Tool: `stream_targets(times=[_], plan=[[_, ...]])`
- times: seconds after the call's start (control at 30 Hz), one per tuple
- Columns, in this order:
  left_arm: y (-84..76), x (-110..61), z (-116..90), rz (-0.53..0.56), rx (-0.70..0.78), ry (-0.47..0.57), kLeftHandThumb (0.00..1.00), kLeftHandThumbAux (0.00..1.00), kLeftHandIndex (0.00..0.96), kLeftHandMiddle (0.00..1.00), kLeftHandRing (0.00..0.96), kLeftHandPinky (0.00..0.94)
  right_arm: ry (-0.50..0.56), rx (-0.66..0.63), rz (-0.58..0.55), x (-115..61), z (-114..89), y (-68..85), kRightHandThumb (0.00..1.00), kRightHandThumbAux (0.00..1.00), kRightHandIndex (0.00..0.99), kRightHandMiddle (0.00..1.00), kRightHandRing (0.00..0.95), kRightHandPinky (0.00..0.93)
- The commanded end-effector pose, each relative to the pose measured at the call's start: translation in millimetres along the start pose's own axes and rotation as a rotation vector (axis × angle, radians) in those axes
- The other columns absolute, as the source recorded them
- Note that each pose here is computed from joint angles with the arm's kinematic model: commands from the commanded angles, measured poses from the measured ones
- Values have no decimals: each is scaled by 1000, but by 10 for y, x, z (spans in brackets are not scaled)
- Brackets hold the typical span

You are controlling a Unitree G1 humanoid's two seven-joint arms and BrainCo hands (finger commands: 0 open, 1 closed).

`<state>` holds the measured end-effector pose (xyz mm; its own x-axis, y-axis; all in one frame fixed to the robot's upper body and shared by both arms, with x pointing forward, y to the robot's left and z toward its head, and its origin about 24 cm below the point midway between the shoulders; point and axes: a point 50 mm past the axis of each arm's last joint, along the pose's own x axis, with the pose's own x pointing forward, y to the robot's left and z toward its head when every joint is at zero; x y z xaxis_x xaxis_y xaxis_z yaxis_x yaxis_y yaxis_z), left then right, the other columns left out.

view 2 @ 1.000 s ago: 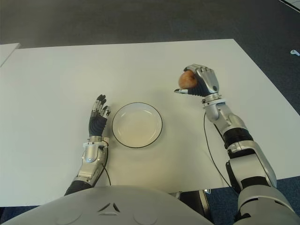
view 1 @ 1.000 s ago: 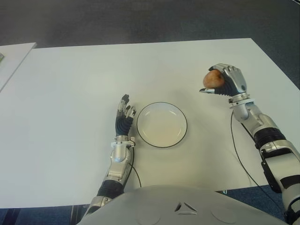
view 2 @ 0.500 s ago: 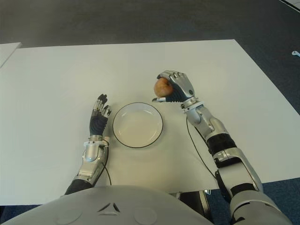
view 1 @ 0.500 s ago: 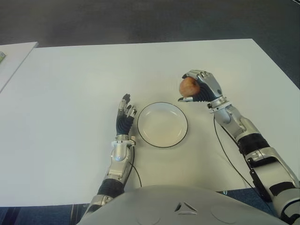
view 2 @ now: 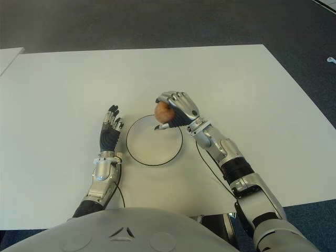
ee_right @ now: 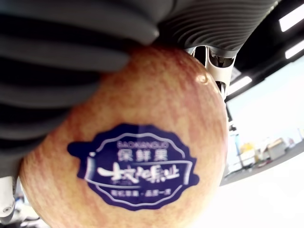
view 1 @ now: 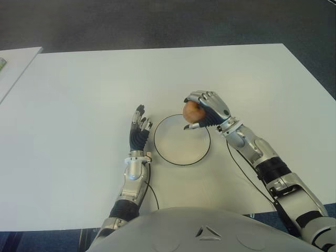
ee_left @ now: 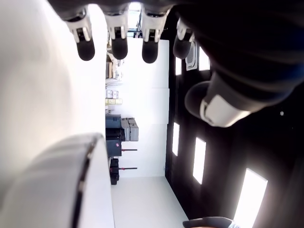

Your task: Put the apples into the plate.

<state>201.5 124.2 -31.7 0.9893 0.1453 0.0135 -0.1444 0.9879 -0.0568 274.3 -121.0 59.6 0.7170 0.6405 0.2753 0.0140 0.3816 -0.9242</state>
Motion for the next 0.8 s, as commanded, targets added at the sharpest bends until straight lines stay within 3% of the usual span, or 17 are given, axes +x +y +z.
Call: stream_targets(times=[0.03, 0.8], plan=[[-85, -367, -403, 52, -35, 246, 14, 600, 46, 79, 62, 36, -64, -16, 20, -35, 124, 94, 451, 782, 785, 865, 844, 779], [-102, -352, -392, 35, -11, 227, 10, 584, 61, 69, 48, 24, -235, -70, 167, -137, 254, 211, 433, 771, 755, 838, 827, 752]])
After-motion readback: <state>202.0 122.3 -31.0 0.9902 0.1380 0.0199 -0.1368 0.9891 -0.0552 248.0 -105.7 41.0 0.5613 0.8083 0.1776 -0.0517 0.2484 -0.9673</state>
